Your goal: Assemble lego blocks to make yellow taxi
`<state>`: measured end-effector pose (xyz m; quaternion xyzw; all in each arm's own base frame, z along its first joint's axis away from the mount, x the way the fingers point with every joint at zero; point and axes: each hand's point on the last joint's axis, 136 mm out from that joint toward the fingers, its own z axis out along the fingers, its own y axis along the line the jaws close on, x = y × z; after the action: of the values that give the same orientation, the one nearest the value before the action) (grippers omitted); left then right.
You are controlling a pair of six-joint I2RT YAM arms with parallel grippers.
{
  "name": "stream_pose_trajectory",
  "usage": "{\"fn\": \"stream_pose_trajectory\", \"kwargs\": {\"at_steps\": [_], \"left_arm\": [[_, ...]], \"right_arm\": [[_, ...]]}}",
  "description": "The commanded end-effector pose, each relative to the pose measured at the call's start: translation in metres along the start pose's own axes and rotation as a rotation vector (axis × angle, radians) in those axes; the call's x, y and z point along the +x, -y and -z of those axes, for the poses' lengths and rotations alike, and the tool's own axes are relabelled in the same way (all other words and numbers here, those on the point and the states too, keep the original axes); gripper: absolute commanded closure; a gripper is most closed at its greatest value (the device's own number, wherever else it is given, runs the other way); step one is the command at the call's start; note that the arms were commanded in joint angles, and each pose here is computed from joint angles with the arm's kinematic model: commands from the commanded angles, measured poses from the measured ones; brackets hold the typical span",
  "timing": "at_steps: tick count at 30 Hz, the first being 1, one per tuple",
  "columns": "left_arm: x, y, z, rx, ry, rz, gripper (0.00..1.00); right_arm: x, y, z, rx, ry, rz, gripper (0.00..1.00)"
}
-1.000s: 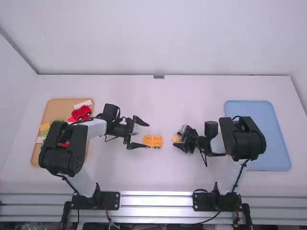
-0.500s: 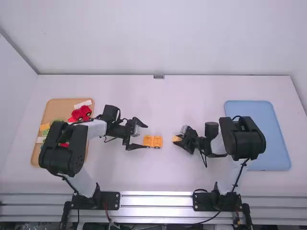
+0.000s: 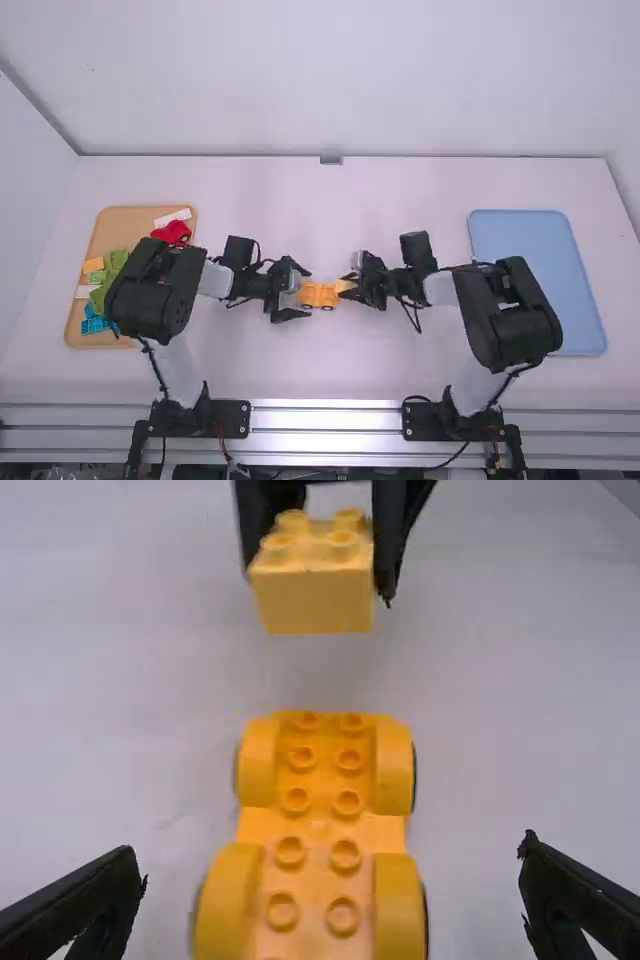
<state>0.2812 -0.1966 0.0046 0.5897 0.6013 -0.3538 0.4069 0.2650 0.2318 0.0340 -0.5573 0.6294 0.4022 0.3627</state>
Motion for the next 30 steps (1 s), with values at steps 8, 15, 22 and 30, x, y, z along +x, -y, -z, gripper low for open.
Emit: {"fn": "stream_pose_trajectory", "kwargs": {"at_steps": [8, 15, 22, 30], "left_arm": [[0.019, -0.001, -0.023, 0.047, -0.005, 0.032, 0.01], [0.018, -0.006, -0.025, 0.045, 0.002, 0.024, 0.23], [0.018, -0.008, -0.025, 0.038, -0.002, 0.021, 0.43], [0.029, -0.017, -0.024, -0.026, -0.059, 0.106, 0.43]], "right_arm": [[-0.013, 0.010, -0.015, -0.014, -0.105, 0.161, 0.82], [0.000, 0.003, -0.018, -0.035, -0.103, 0.125, 0.90], [0.013, 0.015, -0.033, -0.020, -0.070, 0.055, 0.91], [0.008, 0.020, -0.039, -0.053, -0.145, 0.109, 0.95]]}}
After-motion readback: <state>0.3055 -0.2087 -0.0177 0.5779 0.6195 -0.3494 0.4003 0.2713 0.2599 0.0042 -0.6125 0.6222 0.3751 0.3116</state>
